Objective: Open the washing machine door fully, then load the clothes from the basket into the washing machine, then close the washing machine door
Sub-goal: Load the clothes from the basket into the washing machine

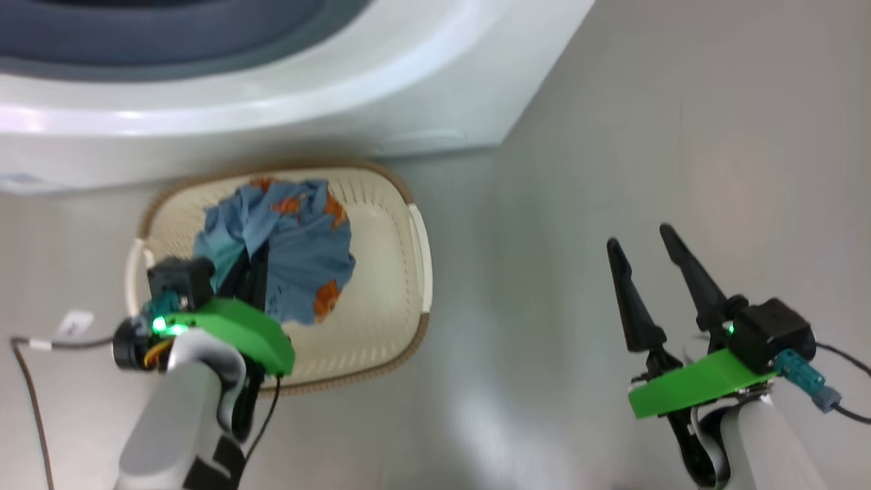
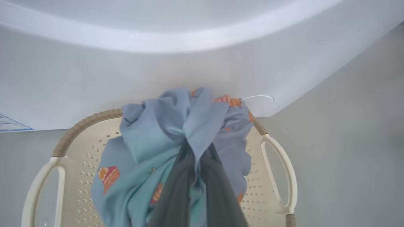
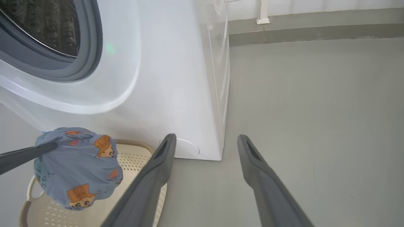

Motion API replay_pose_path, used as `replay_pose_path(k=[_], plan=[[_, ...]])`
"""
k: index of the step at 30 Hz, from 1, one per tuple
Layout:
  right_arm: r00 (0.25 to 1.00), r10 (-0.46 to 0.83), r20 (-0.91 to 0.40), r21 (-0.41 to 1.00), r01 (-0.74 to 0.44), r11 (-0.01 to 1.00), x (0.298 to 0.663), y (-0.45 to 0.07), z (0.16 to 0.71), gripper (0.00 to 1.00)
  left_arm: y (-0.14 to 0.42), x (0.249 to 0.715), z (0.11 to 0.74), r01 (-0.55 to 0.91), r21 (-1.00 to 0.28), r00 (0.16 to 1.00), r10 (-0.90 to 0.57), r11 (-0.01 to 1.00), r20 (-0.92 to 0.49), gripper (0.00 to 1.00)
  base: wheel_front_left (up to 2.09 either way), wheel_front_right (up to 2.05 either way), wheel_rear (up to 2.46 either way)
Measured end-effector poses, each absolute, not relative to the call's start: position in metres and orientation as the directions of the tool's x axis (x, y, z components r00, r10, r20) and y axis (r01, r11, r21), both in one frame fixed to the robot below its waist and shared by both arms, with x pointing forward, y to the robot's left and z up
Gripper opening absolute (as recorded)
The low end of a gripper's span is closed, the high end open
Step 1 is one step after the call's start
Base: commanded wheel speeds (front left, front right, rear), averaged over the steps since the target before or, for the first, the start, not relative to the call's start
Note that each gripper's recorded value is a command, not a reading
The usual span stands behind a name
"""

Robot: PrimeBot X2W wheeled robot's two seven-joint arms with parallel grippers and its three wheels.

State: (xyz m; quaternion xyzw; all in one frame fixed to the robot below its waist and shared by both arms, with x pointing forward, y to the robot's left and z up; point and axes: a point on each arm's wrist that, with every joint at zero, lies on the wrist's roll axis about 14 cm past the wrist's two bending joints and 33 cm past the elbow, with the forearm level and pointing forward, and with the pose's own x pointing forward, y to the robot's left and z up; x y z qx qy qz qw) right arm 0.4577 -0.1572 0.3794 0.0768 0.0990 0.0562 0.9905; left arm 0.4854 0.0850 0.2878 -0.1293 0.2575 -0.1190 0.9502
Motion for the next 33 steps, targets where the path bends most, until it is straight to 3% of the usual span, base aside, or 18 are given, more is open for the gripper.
replay_pose_path(k=[17,33], plan=[[0.983,0.174,-0.055,0.177,-0.162,0.971,0.407,-0.139,0.454,1.00,0.125,0.434,0.430,0.130,-0.274,0.973,-0.176,0.953,-0.149,0.00,0.00,0.00,0.00],[0.984,0.163,0.075,0.152,-0.173,0.973,0.372,-0.143,0.503,1.00,0.158,0.384,0.513,0.075,-0.197,0.995,-0.059,0.978,0.086,0.00,0.00,0.00,0.00]])
